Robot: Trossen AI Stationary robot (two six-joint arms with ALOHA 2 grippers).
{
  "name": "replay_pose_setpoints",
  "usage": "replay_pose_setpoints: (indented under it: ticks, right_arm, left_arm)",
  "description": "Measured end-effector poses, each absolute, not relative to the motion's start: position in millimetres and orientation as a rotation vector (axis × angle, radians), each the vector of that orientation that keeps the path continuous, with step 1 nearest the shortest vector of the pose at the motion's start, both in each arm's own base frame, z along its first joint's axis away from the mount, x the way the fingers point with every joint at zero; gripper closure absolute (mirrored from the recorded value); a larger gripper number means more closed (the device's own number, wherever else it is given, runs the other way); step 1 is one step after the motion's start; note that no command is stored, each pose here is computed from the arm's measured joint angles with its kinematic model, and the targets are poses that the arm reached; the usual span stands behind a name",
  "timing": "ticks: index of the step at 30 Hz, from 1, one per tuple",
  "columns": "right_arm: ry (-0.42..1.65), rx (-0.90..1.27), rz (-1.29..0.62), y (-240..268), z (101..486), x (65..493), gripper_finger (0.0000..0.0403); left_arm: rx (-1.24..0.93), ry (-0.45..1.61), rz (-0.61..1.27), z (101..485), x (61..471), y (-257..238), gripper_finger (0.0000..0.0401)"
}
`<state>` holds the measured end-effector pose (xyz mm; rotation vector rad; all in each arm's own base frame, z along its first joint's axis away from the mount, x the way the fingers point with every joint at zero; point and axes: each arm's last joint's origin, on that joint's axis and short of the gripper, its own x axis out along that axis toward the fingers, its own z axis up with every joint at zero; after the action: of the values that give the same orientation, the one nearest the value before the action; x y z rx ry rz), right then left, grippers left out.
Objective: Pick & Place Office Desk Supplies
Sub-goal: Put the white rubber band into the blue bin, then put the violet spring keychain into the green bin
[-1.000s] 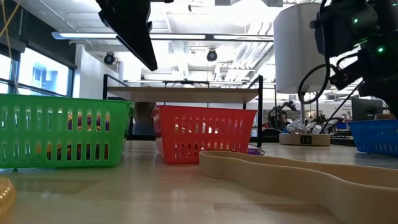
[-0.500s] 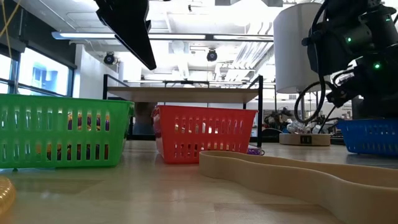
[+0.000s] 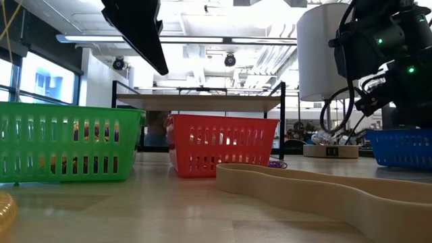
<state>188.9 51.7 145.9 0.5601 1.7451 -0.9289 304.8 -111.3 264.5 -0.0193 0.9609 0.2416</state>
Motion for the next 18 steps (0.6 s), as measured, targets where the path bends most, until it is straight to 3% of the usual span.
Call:
replay_pose_setpoints:
  ticks: [10, 18]
  right_arm:
    - [1.716, 0.588, -0.931, 48, 166, 177, 0.0311]
    - [1.623, 0.677, -0.937, 46, 185, 167, 0.0305]
  left_arm:
    - [-0.019, 0.960, 0.242, 265, 305, -111, 0.0271]
    - [-0.016, 0.966, 0.243, 262, 304, -111, 0.0271]
